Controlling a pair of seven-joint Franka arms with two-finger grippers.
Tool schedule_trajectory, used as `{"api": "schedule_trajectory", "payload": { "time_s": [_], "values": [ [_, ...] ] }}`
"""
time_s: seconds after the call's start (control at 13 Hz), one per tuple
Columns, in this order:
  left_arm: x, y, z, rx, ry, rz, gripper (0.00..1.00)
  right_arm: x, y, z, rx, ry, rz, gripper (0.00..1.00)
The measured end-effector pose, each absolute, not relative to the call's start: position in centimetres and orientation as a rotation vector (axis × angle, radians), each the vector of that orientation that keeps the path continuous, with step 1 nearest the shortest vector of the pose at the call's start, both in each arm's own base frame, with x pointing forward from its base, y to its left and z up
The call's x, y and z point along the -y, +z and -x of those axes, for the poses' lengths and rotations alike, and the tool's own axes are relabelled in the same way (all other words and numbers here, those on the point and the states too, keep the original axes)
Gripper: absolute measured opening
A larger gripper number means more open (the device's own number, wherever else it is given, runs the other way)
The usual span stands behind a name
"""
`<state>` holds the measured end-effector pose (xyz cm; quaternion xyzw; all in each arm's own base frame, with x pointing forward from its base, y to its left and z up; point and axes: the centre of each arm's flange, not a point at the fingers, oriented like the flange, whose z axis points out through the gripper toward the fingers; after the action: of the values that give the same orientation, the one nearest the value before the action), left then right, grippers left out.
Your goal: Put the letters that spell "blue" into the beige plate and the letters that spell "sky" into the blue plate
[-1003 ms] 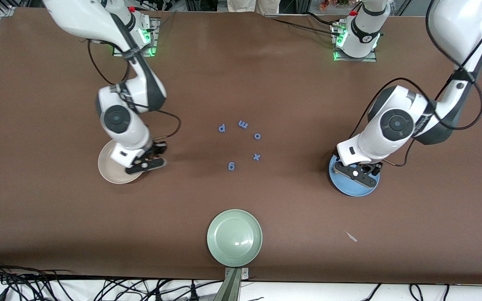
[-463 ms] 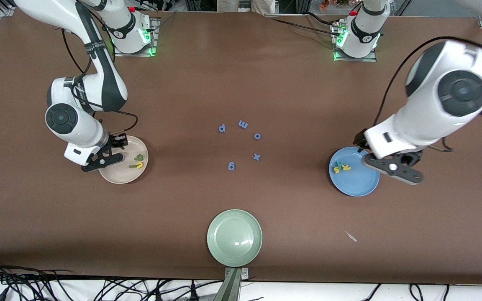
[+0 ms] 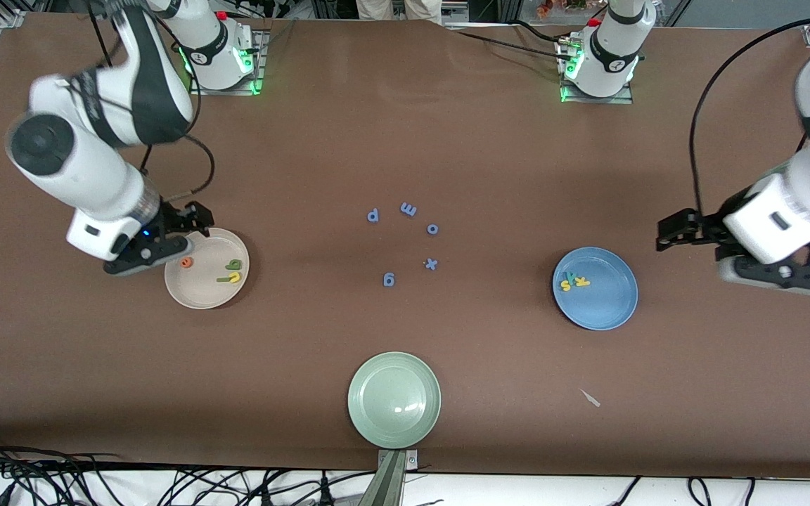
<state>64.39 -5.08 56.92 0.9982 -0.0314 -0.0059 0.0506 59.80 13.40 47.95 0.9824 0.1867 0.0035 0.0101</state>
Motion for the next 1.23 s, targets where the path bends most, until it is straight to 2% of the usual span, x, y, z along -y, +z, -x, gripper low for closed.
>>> {"api": "schedule_trajectory", "payload": {
  "time_s": [0.23, 0.46, 0.85, 1.23],
  "values": [
    [3.5, 56.3, -61.0, 0.034, 0.065, -3.064, 1.0, -11.6, 56.2, -57.8, -0.555, 0.134, -3.093, 1.0],
    [5.3, 56.1, -57.0, 0.093, 0.091, -3.149, 1.0, -9.9, 58.9, -56.6, -0.519, 0.063, -3.105, 1.0],
    [4.8, 56.4, -55.9, 0.022, 0.093, -3.135, 1.0, -9.8, 58.8, -58.5, -0.508, 0.001, -3.108, 1.0],
    [4.8, 56.8, -55.9, 0.021, 0.087, -3.135, 1.0, -9.2, 58.8, -58.6, -0.492, -0.02, -3.11, 1.0]
  ]
}}
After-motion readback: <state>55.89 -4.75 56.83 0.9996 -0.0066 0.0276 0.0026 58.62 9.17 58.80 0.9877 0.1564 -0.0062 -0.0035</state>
